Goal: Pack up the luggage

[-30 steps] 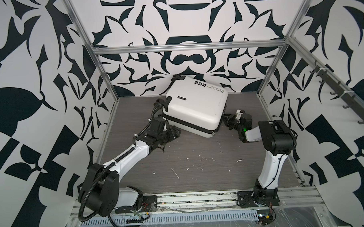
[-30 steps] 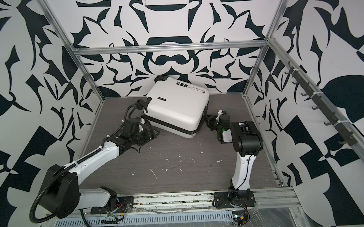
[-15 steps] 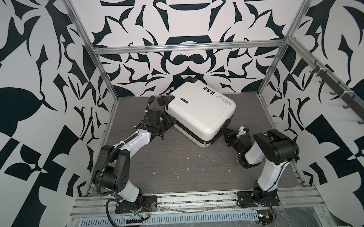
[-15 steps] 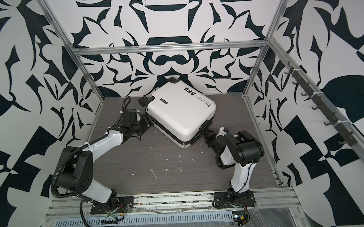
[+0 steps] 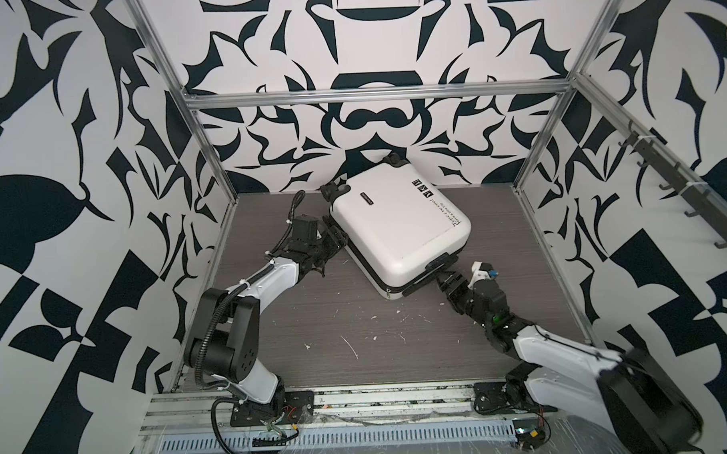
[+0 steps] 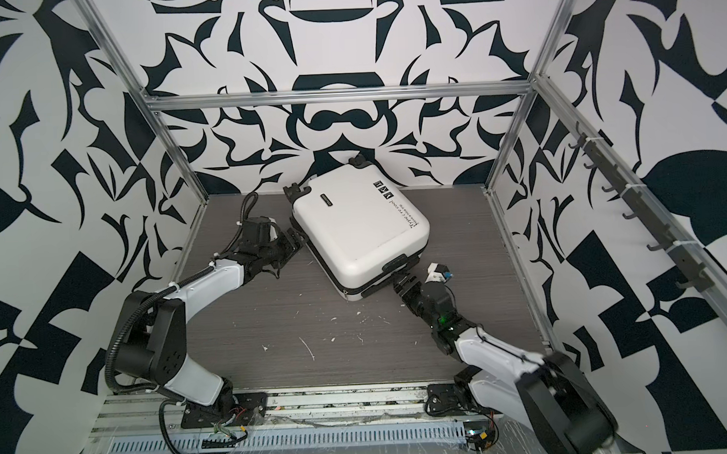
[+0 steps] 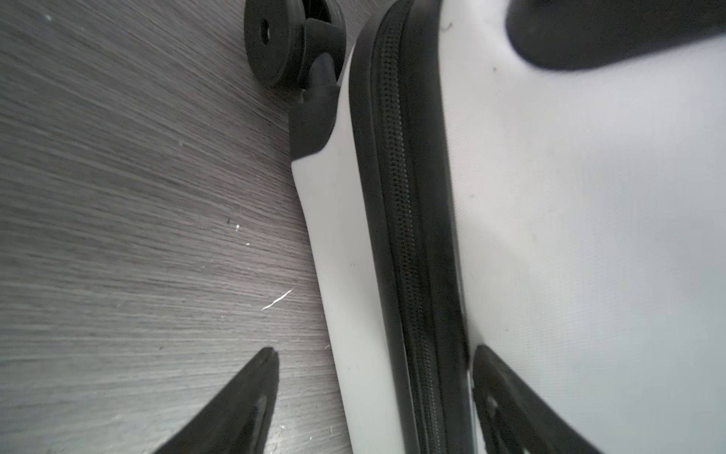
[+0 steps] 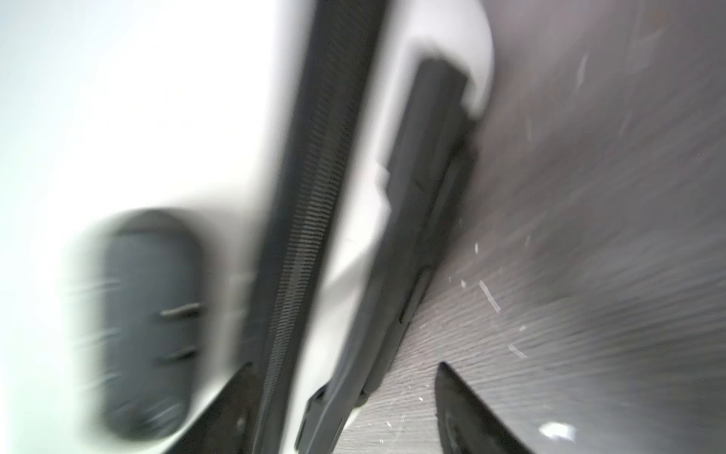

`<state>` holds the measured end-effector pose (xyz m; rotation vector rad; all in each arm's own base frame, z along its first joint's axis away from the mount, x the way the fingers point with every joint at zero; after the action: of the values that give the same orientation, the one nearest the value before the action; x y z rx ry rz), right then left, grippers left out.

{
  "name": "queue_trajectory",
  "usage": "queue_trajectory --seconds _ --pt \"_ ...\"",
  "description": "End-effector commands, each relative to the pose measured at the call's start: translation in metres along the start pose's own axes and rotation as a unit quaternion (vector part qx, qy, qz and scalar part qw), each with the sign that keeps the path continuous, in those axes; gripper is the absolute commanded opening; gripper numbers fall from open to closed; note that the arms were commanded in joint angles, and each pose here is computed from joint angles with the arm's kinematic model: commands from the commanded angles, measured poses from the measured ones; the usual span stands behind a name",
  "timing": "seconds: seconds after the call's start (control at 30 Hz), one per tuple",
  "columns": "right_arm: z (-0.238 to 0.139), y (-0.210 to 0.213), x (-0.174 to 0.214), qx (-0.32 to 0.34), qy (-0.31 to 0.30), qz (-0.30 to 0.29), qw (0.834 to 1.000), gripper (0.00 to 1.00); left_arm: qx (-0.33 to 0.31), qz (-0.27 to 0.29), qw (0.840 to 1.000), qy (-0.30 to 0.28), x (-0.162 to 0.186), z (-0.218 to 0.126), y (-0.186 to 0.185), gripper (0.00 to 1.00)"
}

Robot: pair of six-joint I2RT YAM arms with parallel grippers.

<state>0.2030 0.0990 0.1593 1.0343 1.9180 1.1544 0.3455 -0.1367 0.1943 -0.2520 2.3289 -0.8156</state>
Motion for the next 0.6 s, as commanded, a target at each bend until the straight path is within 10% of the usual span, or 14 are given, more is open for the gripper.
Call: queue_trajectory --seconds 0.0,0.57 --pt "-0.028 -0.026 -0.009 0.142 -0.029 -0.095 0.985 0.80 0.018 0.007 1.000 -0.007 -0.004 0.002 -0.004 0.80" --pt "0.001 0.032 -0.149 0.132 -0.022 -0.034 0.990 0.80 0.036 0.006 0.999 0.011 -0.005 0.003 -0.008 0.80"
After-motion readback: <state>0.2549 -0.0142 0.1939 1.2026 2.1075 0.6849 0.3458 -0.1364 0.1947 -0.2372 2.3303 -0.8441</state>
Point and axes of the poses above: each gripper's point midway between its finger pads, its own z axis out along the fingers, its own y axis along the line the jaws close on, x = y × z, the point moved 10 cm from there along -z, back along the fingers, and after that the axes turned 13 degrees about z, right-handed, at the moved point
